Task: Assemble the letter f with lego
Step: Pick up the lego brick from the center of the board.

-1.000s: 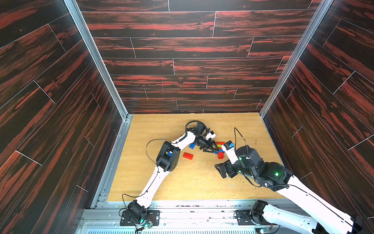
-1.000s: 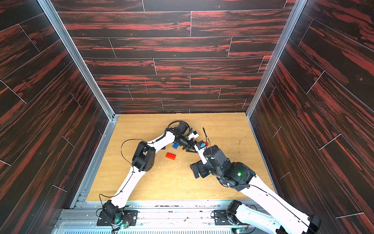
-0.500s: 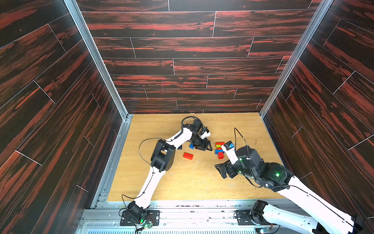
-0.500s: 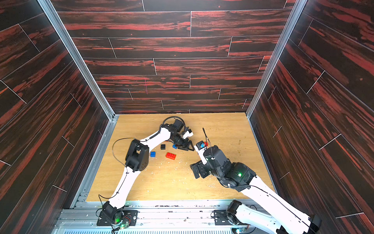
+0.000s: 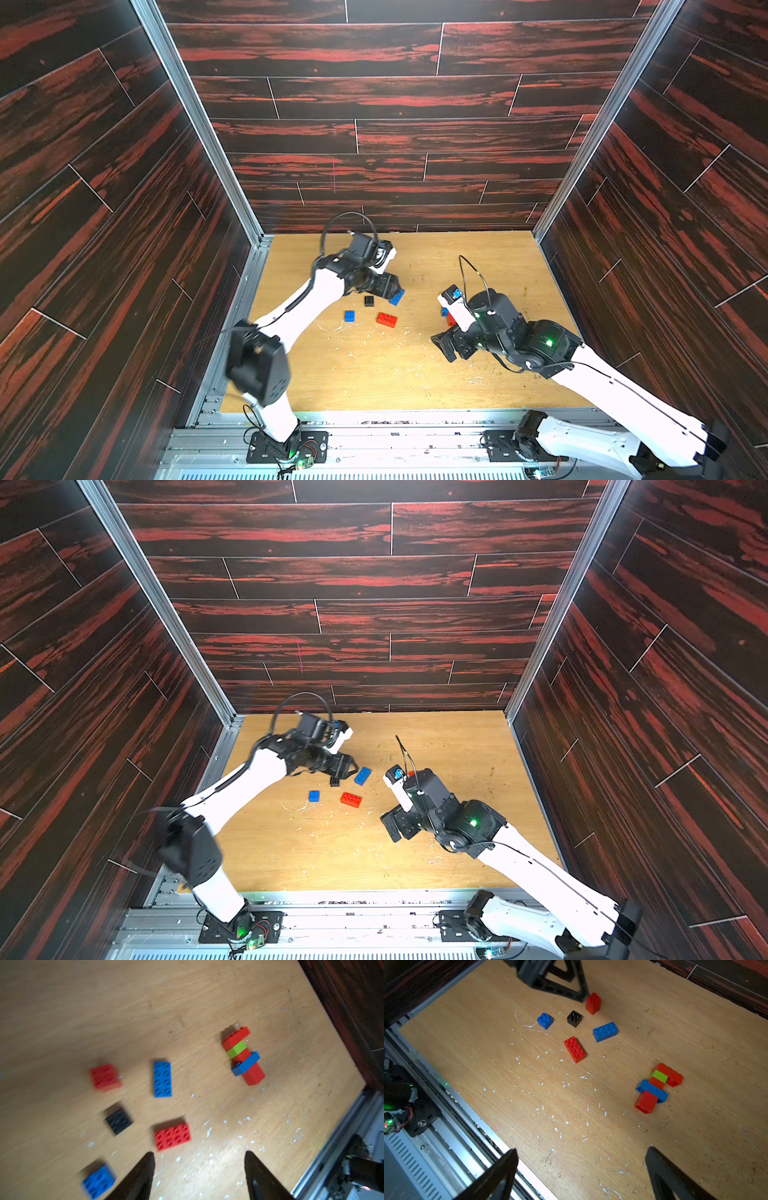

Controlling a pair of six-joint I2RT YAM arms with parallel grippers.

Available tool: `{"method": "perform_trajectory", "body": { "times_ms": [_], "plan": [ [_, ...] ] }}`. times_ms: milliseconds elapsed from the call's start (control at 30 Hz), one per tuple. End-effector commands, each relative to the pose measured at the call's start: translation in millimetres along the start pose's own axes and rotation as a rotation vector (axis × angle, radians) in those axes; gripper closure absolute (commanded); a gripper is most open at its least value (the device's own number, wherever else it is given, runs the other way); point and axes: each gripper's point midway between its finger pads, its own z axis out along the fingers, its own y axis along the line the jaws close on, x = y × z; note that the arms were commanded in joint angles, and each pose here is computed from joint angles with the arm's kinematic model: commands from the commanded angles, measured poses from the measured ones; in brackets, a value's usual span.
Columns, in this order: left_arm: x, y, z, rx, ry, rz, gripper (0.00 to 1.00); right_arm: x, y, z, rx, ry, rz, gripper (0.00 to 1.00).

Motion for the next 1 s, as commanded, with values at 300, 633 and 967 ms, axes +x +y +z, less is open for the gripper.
{"method": "perform_trajectory", "body": {
  "times_ms": [300, 633, 967],
  "plan": [
    [70, 45, -113, -0.324, -0.259, -0.082, 0.21, -50, 6, 30, 0.007, -0.067, -0.074, 0.01],
    [135, 49, -196, -0.394, -0.51, -0.138, 0.04, -83, -12, 78, -0.045, -0.084, 0.034, 0.02],
    [171, -10, -240, -0.068, -0.748, -0.032, 0.0, -110, -9, 132, -0.105, -0.11, -0.124, 0.02]
  ]
}}
